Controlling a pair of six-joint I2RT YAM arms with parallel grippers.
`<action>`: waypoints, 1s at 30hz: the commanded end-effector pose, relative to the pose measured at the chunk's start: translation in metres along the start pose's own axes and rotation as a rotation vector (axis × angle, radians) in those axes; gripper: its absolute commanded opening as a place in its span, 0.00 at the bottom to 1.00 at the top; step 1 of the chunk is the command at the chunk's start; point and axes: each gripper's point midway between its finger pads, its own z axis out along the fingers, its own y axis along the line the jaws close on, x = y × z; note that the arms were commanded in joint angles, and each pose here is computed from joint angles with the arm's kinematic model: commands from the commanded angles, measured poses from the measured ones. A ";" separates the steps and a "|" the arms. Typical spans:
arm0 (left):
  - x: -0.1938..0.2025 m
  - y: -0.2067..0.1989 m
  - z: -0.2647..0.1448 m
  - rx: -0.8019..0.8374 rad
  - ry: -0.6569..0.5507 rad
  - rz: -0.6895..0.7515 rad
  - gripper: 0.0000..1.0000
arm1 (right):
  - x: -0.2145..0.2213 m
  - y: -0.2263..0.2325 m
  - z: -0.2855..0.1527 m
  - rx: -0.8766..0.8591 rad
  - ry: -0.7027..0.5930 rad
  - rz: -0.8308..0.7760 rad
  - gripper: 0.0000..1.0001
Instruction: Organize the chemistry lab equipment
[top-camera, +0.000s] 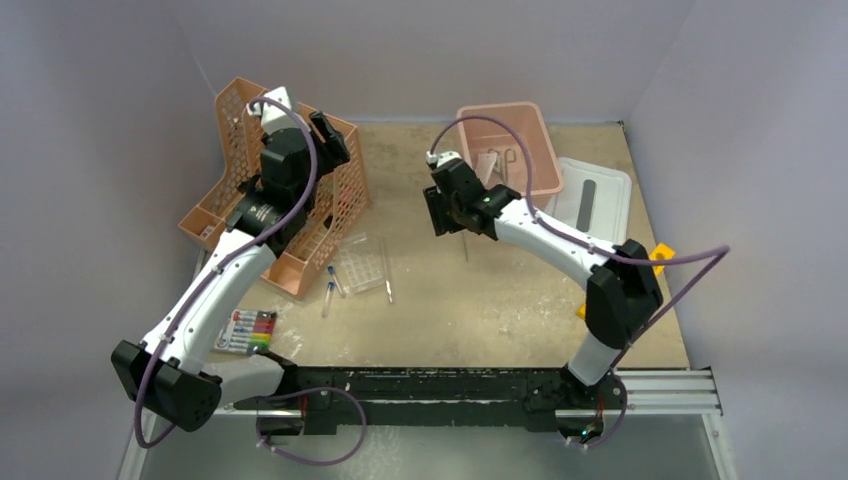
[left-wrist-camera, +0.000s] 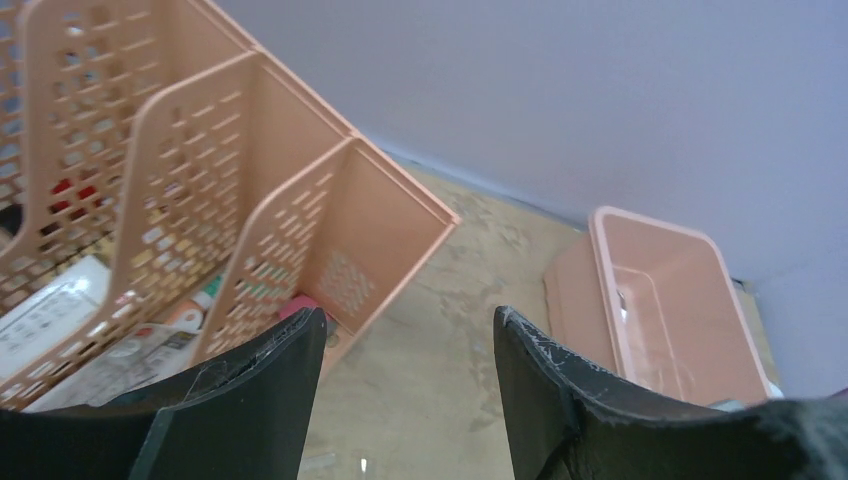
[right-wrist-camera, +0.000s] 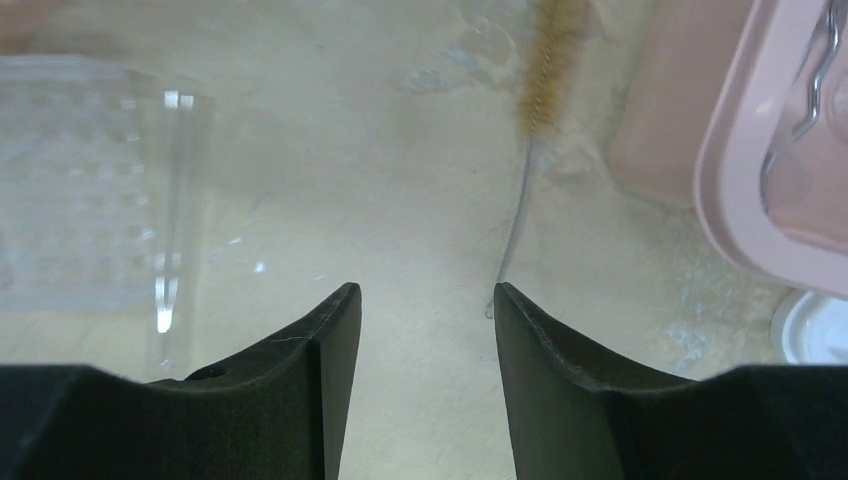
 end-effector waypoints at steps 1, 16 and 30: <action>-0.015 0.022 -0.007 -0.109 -0.078 -0.017 0.62 | 0.012 -0.029 0.021 0.221 0.026 0.078 0.54; 0.005 0.015 0.005 -0.091 -0.011 -0.018 0.62 | 0.022 -0.055 0.089 0.350 0.067 0.037 0.35; 0.011 0.012 0.013 -0.092 0.001 -0.018 0.61 | 0.038 -0.047 0.124 0.258 0.147 -0.048 0.31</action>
